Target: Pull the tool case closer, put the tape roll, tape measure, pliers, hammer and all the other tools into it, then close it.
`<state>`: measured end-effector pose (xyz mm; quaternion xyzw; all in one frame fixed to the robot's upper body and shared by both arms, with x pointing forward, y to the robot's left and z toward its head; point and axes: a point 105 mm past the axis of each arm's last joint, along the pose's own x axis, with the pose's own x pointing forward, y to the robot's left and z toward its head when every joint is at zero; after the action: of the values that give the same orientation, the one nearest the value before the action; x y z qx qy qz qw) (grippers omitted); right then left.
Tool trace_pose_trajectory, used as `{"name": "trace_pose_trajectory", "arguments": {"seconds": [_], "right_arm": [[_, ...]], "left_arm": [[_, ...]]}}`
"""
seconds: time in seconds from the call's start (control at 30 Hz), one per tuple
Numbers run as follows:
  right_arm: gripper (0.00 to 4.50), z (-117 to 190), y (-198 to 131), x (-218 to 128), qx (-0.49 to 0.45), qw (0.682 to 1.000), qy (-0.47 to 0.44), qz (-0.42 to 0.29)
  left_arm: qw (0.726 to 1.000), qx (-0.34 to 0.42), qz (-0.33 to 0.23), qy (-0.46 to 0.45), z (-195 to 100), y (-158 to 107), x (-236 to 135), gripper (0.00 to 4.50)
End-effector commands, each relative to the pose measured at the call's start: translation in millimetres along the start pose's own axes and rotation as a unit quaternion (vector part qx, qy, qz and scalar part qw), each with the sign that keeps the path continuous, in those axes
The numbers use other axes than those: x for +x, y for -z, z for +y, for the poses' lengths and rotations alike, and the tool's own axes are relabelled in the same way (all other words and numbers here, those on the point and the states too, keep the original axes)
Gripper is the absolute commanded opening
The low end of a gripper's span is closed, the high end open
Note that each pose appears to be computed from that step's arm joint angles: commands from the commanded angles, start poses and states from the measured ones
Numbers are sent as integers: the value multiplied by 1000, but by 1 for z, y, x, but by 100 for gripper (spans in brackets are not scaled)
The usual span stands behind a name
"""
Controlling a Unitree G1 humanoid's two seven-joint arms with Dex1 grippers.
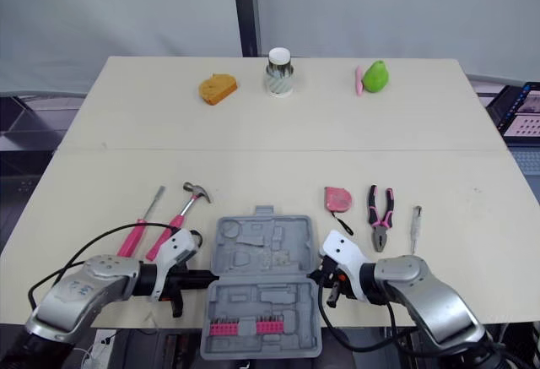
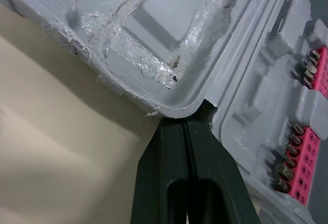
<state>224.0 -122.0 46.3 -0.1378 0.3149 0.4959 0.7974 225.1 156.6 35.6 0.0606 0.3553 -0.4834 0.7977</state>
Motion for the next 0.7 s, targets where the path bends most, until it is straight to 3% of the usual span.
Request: {"name": "trace_pose_trajectory", "arguments": {"seconds": [0.03, 0.7], "right_arm": [[5, 1, -1, -3, -1, 1000, -4, -7], [5, -10, 4, -6, 6, 1000, 18, -6]], "left_arm": [[1000, 2, -7, 2, 0, -1, -5, 0], [1000, -2, -13, -12, 8, -2, -9, 0]]}}
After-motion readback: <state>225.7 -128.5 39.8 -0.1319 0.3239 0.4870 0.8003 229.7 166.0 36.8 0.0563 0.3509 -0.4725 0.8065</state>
